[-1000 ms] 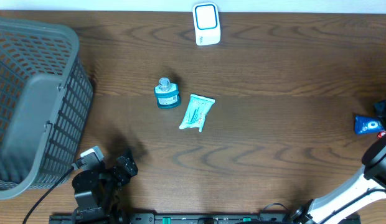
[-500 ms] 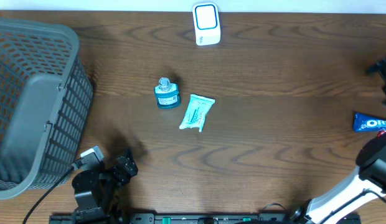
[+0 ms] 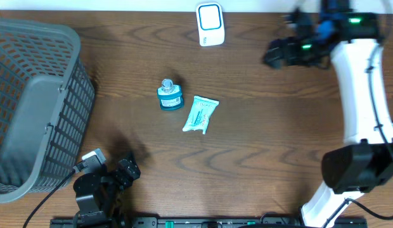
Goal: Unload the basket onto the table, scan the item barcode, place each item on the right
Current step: 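Move the right gripper over the blue mouthwash bottle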
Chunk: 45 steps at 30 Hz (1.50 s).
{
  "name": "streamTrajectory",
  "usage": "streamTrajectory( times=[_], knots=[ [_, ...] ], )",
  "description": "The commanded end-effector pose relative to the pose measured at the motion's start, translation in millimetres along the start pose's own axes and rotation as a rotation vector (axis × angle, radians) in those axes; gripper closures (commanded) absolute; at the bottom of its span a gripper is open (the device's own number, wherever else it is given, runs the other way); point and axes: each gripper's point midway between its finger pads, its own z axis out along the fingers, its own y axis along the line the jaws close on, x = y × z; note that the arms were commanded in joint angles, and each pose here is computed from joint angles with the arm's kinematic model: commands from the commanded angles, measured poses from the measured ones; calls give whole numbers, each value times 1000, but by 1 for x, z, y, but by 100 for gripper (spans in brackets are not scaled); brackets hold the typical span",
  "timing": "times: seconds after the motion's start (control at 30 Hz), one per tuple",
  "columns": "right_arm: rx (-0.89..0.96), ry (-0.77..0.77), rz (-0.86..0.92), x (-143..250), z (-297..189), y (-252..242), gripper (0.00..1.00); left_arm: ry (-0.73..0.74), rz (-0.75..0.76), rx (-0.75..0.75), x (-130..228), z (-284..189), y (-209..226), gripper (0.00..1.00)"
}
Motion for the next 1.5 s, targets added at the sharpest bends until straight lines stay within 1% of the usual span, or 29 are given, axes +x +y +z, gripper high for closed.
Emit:
streamTrajectory(
  times=[0.0, 0.1, 0.23, 0.33, 0.5, 0.6, 0.73, 1.0, 1.47],
  knots=[
    [-56, -32, -324, -12, 10, 49, 1, 19, -1, -7, 6, 1, 2, 2],
    [-116, -39, -603, -10, 20, 95, 1, 19, -1, -7, 6, 1, 2, 2],
    [-192, -3, -947, 12, 30, 150, 1, 19, -1, -7, 6, 1, 2, 2],
    [-180, -4, -1102, 16, 39, 175, 1, 19, -2, -7, 6, 1, 2, 2],
    [-182, -55, -1181, 8, 60, 207, 1, 19, -2, -7, 6, 1, 2, 2],
    [-196, -52, -1198, 6, 87, 216, 1, 19, -1, -7, 6, 1, 2, 2],
    [-204, -33, -1215, 8, 108, 221, 1, 19, -1, -7, 6, 1, 2, 2],
    [-148, -90, -1261, -6, 115, 230, 1, 19, -1, -7, 6, 1, 2, 2],
    [-188, -125, -1291, -8, 130, 242, 1, 19, -1, -7, 6, 1, 2, 2]
  ],
)
